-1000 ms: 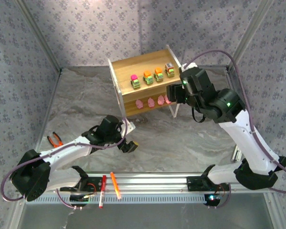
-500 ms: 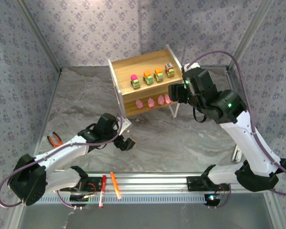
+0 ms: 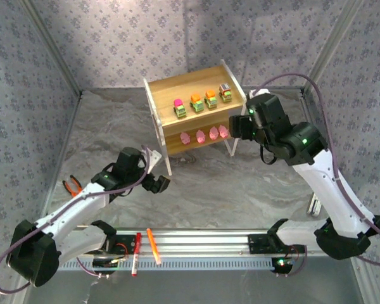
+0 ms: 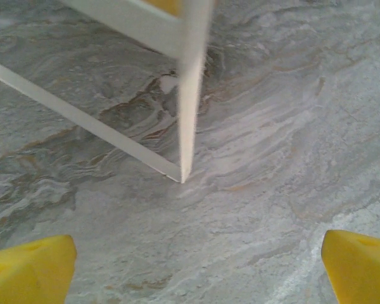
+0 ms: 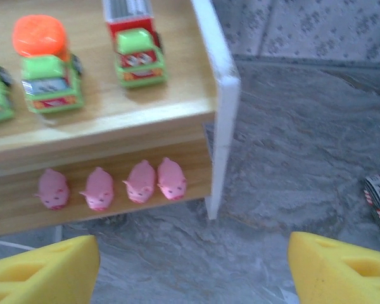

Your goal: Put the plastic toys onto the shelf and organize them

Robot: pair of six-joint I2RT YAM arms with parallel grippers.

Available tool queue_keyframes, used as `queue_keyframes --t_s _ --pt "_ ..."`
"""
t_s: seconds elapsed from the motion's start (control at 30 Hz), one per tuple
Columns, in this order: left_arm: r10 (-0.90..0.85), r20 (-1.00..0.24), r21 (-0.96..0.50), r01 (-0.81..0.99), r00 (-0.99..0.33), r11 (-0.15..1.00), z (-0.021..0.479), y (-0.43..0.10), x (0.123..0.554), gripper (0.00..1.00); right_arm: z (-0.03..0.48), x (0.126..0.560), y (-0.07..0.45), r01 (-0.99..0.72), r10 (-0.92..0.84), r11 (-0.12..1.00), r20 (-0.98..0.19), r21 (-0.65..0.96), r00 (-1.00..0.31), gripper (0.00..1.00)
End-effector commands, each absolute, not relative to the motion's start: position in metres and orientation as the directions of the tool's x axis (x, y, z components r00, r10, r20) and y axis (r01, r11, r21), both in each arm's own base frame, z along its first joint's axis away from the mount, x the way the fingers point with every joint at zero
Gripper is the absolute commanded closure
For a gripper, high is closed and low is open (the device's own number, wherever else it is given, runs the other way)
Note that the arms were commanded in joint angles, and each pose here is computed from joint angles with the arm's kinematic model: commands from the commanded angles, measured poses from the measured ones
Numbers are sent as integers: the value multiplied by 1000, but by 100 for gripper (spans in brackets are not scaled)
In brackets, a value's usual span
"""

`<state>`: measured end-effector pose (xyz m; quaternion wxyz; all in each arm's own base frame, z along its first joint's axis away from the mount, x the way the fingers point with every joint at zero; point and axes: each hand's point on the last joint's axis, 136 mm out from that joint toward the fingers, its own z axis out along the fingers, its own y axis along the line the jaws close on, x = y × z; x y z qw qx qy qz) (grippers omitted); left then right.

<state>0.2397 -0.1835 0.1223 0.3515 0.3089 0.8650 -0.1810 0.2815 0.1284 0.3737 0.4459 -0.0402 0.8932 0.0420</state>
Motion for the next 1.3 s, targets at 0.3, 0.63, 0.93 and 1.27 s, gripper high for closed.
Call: queue_keyframes --t_s 0.3,0.63,0.93,1.27 --pt "289 -755 -69 510 -588 858 138 -127 261 0 305 286 72 35 86 996 -719 85 -690 16" --pt "209 -810 -10 369 -548 930 152 -97 299 0 273 284 40 124 153 988 -707 92 -691 3" --pt "141 -828 -18 277 -543 961 158 -72 323 0 256 282 21 179 178 981 -710 75 -682 0" --pt "0 -864 -52 89 -504 995 165 -28 355 0 249 286 3 225 199 972 -754 70 -626 0"
